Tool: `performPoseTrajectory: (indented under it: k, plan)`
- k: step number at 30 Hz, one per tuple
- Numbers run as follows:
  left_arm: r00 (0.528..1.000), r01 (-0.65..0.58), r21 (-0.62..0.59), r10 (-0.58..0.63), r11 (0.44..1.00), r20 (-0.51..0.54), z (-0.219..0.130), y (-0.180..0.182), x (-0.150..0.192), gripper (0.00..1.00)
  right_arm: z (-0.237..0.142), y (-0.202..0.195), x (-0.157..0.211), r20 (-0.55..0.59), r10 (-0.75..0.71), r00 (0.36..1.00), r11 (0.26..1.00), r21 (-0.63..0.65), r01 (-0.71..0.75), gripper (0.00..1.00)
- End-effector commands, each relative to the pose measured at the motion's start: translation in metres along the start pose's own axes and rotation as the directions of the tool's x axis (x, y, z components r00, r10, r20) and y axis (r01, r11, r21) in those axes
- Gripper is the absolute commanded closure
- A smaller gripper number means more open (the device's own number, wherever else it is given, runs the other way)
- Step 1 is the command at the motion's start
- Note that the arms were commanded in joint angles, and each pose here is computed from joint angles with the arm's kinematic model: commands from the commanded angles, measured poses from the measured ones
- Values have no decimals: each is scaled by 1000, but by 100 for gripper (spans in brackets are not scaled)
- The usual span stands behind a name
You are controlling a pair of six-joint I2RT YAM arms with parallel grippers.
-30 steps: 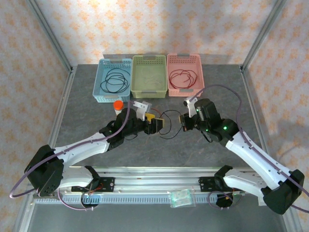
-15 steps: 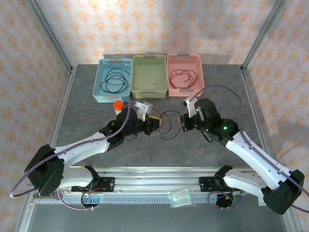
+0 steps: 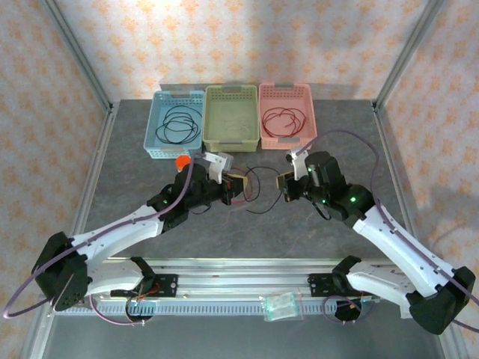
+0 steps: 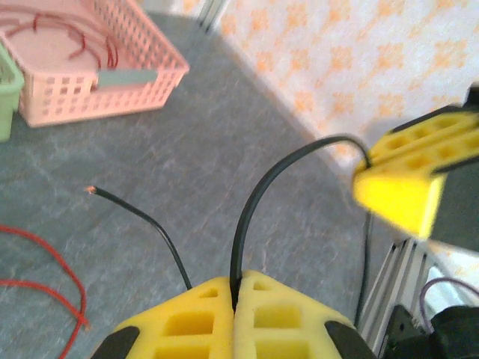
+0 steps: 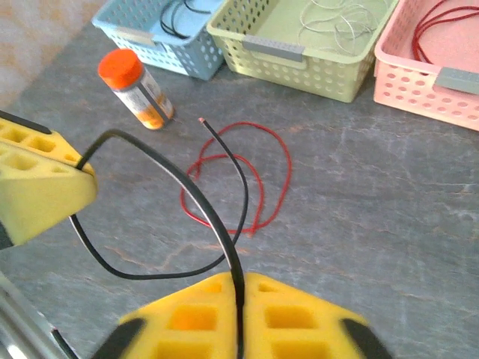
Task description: Untangle the cables
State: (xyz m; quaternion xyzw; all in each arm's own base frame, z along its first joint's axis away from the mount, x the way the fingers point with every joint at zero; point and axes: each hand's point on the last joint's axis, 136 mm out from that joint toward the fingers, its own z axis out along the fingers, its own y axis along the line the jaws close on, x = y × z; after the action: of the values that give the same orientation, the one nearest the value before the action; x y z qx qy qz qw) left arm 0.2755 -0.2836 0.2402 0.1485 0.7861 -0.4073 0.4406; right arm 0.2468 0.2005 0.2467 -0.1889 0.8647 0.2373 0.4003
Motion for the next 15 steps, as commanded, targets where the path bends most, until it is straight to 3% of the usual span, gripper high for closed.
performPoseTrajectory:
  k: [1,4,10,15]
  plan:
    - [995,-8,-29,11,1000,98,-19,-10,-39,100,-19,21,-39,140,13,990,996,-84,-2,59]
    - [992,-4,-65,12,998,125,-28,-9,-54,100,-22,22,-54,202,30,979,996,-87,-13,38]
    - [980,26,-174,9,984,198,-43,16,-87,100,-22,20,-84,310,83,947,995,-82,-60,33]
    - [965,61,-241,5,969,264,-54,47,-115,100,-17,36,-104,381,147,913,977,-198,-75,27]
